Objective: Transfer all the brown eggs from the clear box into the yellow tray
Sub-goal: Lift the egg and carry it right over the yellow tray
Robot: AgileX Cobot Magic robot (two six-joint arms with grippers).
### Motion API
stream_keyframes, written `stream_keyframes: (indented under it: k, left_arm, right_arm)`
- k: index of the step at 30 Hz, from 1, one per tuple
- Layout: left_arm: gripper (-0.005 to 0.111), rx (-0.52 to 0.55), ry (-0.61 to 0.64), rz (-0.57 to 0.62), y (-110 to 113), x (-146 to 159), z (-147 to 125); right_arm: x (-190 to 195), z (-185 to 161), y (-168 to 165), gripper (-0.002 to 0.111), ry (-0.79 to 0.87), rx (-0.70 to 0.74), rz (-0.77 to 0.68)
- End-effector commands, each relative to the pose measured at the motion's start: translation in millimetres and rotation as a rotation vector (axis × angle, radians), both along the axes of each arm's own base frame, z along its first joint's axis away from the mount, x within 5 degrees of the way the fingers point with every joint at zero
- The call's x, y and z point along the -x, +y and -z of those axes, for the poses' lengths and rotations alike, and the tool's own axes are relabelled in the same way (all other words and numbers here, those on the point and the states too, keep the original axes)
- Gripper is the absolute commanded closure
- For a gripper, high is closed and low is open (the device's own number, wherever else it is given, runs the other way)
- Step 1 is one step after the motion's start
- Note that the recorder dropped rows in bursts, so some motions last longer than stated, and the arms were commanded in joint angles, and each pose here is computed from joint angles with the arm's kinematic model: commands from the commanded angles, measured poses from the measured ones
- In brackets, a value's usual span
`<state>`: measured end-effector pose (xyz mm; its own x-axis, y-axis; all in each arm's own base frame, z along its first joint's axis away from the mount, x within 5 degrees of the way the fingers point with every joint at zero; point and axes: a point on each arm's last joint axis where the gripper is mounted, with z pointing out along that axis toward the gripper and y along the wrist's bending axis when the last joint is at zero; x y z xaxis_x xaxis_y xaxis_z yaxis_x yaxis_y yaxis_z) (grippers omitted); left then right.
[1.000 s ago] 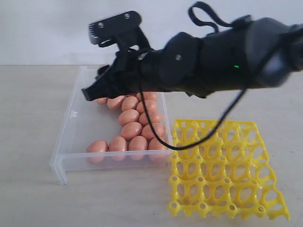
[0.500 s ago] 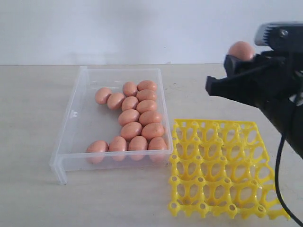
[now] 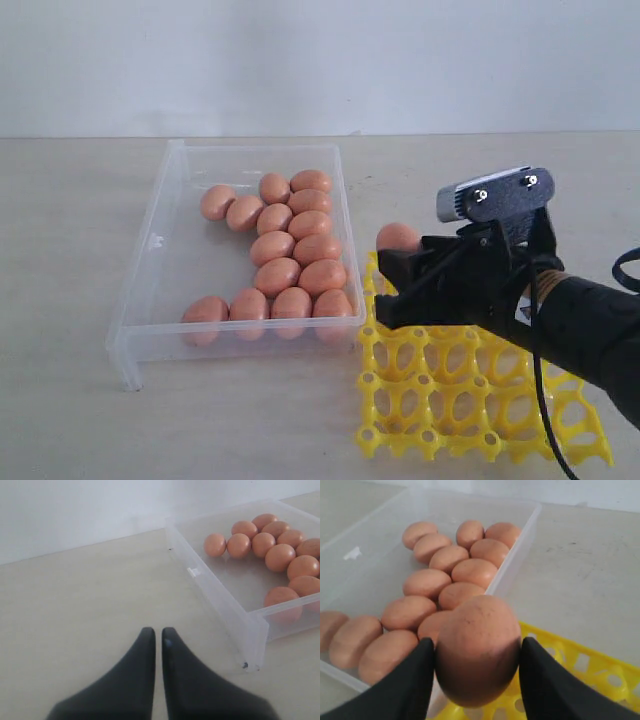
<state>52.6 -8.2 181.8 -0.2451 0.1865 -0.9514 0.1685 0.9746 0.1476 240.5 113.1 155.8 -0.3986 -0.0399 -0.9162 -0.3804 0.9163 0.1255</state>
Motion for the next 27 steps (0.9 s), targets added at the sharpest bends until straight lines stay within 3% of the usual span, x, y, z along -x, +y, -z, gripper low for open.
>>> stream_keyframes:
  k: [1, 11, 27]
  left_arm:
    - [0.103, 0.011, -0.002, -0.007, 0.2, 0.0, 0.8]
    - [0.103, 0.011, -0.002, -0.007, 0.2, 0.0, 0.8]
    - [0.103, 0.011, -0.002, -0.007, 0.2, 0.0, 0.8]
  right_arm:
    - [-6.2, 11.7, 1.6, 0.109, -0.004, 0.076, -0.036]
    - [-34.6, 18.4, 14.6, 0.109, 0.017, 0.114, -0.048]
    - [-34.8, 25.5, 13.0, 0.109, 0.069, 0.132, -0.030]
